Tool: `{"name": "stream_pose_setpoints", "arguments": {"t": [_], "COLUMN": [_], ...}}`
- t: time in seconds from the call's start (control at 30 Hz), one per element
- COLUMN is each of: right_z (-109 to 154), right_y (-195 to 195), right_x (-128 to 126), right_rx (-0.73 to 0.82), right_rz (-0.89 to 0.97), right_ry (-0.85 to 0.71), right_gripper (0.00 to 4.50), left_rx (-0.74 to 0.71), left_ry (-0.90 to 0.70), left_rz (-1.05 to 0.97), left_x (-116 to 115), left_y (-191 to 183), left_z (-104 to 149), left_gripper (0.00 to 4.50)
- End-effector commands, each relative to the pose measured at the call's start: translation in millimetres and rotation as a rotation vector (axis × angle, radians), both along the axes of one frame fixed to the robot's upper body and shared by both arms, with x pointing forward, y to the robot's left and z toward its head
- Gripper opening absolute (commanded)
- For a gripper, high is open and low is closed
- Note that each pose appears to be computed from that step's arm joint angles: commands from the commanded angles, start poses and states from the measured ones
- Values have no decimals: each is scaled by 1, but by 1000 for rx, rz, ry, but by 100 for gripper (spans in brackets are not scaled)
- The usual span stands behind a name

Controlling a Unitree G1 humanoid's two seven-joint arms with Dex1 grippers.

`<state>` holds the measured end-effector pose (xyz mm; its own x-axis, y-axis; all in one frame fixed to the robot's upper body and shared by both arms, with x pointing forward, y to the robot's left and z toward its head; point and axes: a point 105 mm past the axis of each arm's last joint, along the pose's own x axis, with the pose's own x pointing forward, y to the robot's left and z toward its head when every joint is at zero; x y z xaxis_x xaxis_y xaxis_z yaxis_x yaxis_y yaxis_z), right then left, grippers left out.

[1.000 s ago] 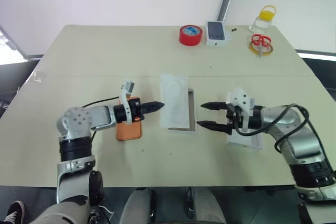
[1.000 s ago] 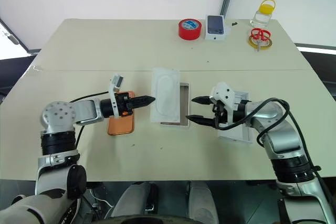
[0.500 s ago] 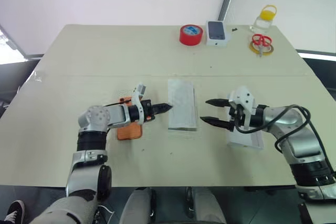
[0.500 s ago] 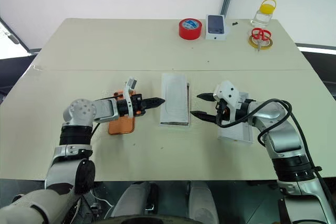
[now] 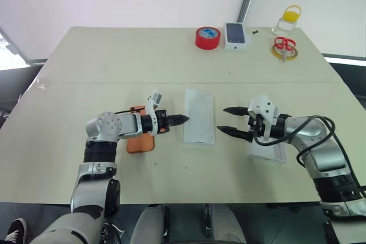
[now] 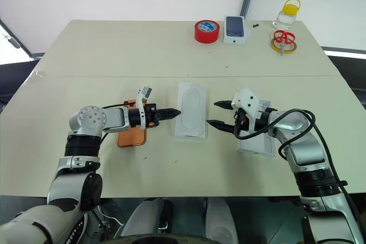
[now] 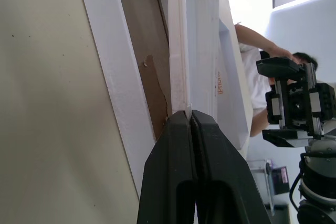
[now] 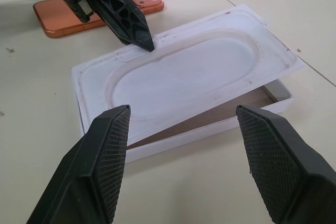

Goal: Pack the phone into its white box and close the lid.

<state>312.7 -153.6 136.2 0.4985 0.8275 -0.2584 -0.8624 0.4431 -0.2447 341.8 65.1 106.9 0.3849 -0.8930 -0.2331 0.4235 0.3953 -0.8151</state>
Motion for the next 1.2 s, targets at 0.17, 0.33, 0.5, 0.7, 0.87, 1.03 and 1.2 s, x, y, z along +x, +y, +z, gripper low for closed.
{"name": "stream_pose_setpoints", "arguments": {"t": [0.17, 0.33, 0.5, 0.7, 0.87, 1.03, 1.2], "right_z": [13, 12, 15, 20, 17, 4, -25], "right_y": [2, 5, 12, 25, 47, 71, 82], "right_x": [1, 2, 3, 10, 13, 25, 36], "right_rx": [11, 15, 42, 81, 93, 5, -168], "right_rz": [3, 1, 3, -3, 17, 4, -8], "right_ry": [-64, -66, -75, -100, -113, -174, -150], "right_gripper": [339, 339, 339, 339, 248, 2, 2], "left_rx": [0, 67, 94, 240, 327, 475, 511], "left_ry": [-46, -86, -148, -455, -721, -815, -790], "left_rz": [-19, -24, -25, 32, 136, 257, 321], "left_x": [3, 5, 7, 16, 19, 25, 15], "left_y": [-2, -1, 1, 8, 30, 69, 97], "left_z": [11, 11, 20, 42, 48, 28, 18], "left_gripper": [140, 236, 236, 236, 241, 241, 241]}}
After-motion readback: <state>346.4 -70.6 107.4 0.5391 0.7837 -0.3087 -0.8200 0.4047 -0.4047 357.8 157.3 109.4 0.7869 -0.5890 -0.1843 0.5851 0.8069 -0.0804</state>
